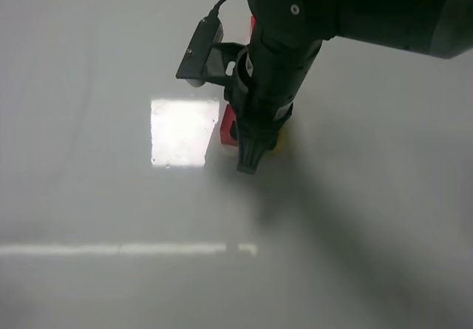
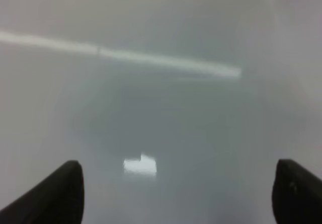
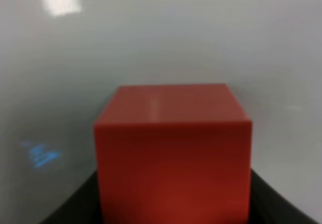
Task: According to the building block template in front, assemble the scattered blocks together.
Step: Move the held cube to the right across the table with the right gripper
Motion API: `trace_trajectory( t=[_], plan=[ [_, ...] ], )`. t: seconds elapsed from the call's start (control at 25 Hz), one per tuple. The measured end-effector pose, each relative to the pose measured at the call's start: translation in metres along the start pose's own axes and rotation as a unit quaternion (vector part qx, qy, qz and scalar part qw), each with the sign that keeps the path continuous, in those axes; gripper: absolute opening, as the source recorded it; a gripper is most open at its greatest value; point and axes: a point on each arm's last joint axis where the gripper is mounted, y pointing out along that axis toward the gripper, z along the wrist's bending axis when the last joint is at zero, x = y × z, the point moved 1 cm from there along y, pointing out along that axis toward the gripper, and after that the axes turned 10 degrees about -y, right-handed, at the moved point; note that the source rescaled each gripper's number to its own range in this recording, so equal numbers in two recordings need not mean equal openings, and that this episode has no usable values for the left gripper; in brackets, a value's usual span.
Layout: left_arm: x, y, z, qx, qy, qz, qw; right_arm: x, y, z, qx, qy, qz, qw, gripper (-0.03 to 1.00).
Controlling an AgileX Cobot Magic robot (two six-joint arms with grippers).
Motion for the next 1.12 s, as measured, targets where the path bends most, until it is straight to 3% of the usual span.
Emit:
trace_trajectory(
  t=[0.12, 0.36, 0.68, 1.12],
  plan=[
    [0.000, 0.000, 0.000, 0.000, 0.000, 0.000, 1.000, -0.008, -0.014, -0.004, -0.005, -0.034, 0.004, 0.999, 0.00],
    [0.000, 0.000, 0.000, 0.000, 0.000, 0.000, 1.000, -0.030, -0.016, -0.019, -0.013, -0.037, 0.018, 0.999, 0.00],
    [0.000, 0.000, 0.000, 0.000, 0.000, 0.000, 1.000, -0.022, -0.014, -0.021, -0.027, -0.070, -0.016, 0.997, 0.00],
    [0.000, 0.000, 0.000, 0.000, 0.000, 0.000, 1.000, -0.018, 0.005, -0.016, -0.005, -0.066, -0.007, 0.998, 0.00]
  ],
)
